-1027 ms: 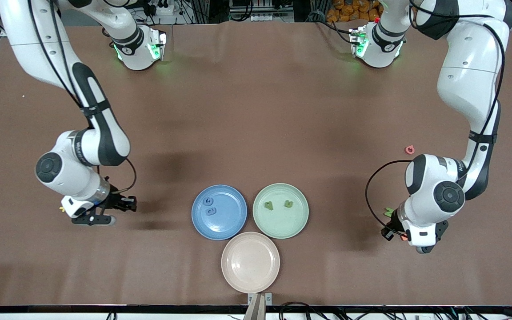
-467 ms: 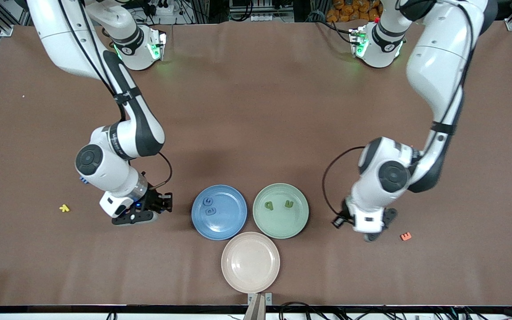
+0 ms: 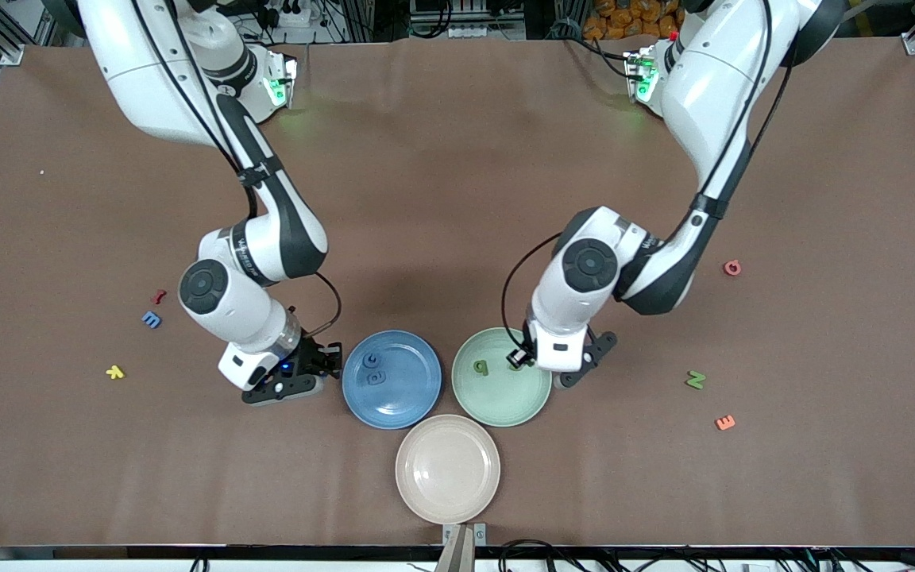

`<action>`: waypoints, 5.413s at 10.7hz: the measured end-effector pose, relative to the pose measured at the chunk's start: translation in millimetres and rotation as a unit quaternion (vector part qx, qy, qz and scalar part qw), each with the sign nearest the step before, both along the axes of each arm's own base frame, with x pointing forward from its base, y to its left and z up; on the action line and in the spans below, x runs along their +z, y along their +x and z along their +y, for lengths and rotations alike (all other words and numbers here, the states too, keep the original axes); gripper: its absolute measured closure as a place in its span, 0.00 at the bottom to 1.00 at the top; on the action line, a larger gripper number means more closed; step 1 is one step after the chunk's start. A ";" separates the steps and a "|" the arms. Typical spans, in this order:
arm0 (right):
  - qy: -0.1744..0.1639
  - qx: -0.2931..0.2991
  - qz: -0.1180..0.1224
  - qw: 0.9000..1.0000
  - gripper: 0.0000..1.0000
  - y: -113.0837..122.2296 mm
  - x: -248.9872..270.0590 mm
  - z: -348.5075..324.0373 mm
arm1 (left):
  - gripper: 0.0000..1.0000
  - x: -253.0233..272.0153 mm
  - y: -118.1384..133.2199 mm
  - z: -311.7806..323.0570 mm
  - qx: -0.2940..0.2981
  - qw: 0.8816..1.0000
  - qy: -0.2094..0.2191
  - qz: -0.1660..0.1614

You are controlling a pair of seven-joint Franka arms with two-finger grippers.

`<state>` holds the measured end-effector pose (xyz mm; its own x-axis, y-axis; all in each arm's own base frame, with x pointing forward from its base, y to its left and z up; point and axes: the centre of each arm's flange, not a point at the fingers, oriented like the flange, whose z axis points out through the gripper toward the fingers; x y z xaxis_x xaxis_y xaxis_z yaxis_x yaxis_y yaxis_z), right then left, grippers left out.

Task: Sort letters by color into matching plates
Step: 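Carry the X to the blue plate while the left gripper carries B, then release the green B on the green plate and lift both grippers away, then grasp the blue E with the right gripper while the left gripper reaches N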

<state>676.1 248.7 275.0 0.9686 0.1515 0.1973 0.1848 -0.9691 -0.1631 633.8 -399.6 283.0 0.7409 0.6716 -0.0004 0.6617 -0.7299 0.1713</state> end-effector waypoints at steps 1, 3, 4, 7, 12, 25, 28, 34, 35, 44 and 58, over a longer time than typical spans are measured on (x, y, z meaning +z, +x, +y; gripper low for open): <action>0.002 0.009 -0.003 1.000 0.65 0.0 -0.7 14.0 | 0.72 0.8 -7.7 -12.1 0.005 1.000 -0.004 0.003; 0.005 0.024 -0.008 1.000 0.65 -0.3 -5.9 41.0 | 0.72 5.8 -19.7 -31.4 -0.003 1.000 -0.020 0.007; 0.008 0.030 -0.010 0.999 0.65 -0.5 -9.1 52.3 | 0.72 6.9 -23.5 -39.4 -0.007 0.999 -0.033 0.001; 0.014 0.036 -0.011 0.999 0.62 -1.6 -13.8 68.6 | 0.72 -10.4 -36.4 -63.5 -0.017 0.998 -0.062 -0.012; 0.021 0.037 -0.015 0.999 0.00 2.6 -10.3 66.0 | 0.72 -19.4 -45.5 -72.9 -0.025 0.998 -0.060 -0.006; -0.060 -0.039 0.086 0.994 0.00 40.8 2.2 -169.2 | 0.00 -43.0 -5.1 2.4 -0.105 0.993 0.045 -0.006; -0.076 -0.079 0.107 0.988 0.00 20.6 6.9 -253.6 | 0.00 -32.5 31.2 74.1 -0.088 0.994 0.066 0.007; -0.090 -0.113 0.121 0.982 0.00 -29.3 -39.3 -363.9 | 0.00 -15.4 73.5 210.2 -0.084 0.992 0.086 0.023; -0.092 -0.084 0.121 0.985 0.00 -33.7 -43.8 -369.6 | 0.00 -22.2 72.9 222.9 -0.078 0.993 0.087 0.031; -0.116 0.138 0.087 0.980 0.00 -88.4 -103.7 -403.4 | 0.00 -32.0 77.3 306.9 -0.328 0.939 0.103 0.020; -0.120 0.147 0.073 0.979 0.36 -111.0 -103.4 -397.6 | 0.00 -70.3 70.1 328.0 -0.446 0.889 0.094 0.038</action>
<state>565.2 -148.9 171.6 0.8910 0.4537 -0.0152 0.4539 -0.8909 0.0183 703.9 -71.6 212.7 0.9815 -0.1900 -0.0225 -0.1906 -0.9812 -0.0302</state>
